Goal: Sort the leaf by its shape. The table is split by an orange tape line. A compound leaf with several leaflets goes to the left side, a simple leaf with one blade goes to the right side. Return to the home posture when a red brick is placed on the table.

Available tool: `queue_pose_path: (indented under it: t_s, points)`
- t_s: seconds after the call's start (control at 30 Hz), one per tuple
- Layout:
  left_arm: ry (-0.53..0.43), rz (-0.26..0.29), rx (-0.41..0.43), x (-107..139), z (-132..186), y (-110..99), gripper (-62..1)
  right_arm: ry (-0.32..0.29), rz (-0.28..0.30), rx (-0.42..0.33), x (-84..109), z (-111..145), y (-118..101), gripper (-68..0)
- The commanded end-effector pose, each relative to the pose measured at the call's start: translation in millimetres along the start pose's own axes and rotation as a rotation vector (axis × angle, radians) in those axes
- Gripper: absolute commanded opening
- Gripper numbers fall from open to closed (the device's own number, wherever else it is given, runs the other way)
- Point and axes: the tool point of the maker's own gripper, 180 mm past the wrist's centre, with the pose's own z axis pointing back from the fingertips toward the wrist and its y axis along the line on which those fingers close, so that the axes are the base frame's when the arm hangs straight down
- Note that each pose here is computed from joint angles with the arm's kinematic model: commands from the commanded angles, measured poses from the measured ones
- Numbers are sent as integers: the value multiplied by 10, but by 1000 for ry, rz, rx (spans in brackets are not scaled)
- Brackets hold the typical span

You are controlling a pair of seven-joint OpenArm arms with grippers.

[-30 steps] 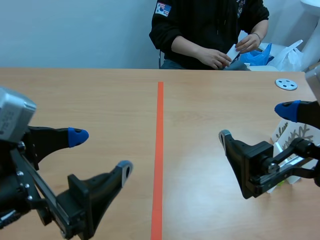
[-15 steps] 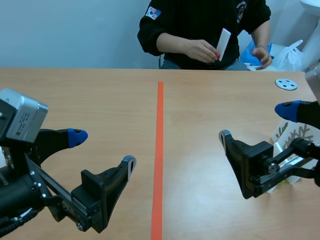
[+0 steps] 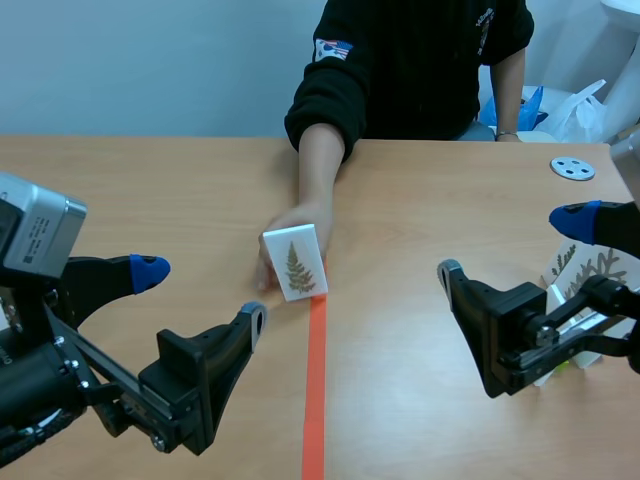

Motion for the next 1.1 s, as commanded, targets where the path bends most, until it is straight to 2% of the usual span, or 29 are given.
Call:
queue_pose_path:
  t_s: [0.0,0.47,0.7,0.97,1.07]
  points:
    - [-24,-1,-5,61,-6,-2,14,-37,-3,-2,92,-10,-13,1]
    - [-24,-1,-6,63,-6,-2,14,-36,-3,-3,84,-14,-18,1]
    - [-25,-1,-9,63,-7,-8,14,-38,-13,-1,6,-118,-77,1]
    - [-25,-1,-9,63,-7,-8,14,-65,-62,97,-128,-436,96,1]
    - [-25,-1,-9,63,-7,-8,14,-66,-64,125,-184,-572,159,1]
